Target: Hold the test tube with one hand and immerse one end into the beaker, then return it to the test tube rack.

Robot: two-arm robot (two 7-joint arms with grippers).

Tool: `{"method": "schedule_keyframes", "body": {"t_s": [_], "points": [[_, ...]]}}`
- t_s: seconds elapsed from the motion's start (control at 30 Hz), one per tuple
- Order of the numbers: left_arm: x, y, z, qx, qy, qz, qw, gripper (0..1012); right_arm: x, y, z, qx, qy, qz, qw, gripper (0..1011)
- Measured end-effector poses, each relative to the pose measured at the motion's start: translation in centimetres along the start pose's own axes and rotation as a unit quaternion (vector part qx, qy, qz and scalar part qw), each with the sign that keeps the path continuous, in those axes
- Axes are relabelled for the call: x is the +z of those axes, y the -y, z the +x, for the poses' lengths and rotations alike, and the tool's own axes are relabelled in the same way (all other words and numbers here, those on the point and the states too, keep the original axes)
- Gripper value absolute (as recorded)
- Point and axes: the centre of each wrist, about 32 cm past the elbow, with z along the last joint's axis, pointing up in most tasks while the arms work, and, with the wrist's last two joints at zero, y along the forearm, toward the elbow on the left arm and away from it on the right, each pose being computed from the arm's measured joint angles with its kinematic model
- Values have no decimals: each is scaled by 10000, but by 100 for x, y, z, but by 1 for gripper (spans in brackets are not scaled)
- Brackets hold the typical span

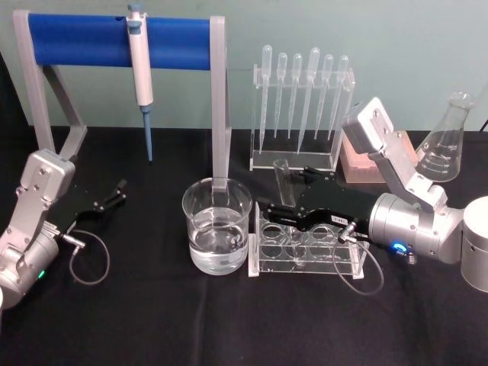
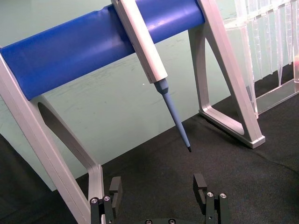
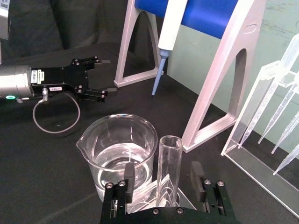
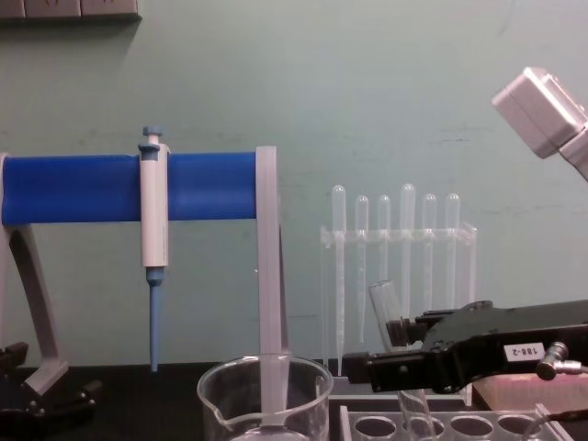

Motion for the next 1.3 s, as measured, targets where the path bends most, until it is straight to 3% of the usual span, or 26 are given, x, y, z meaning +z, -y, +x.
{"method": "schedule_keyframes", "body": {"t_s": [0.57,0.83,1.07,1.3], "points": [[0,0,0,0,0,0,10000,1000,-39,45,-53,-111,-195,123,9997,239],[0,0,0,0,0,0,10000,1000,11,179,-127,-200,-351,600,9974,224],[0,0,0,0,0,0,10000,1000,128,352,-217,-356,-352,1191,9916,224],[0,0,0,0,0,0,10000,1000,193,424,-227,-490,-311,1424,9881,224]]}}
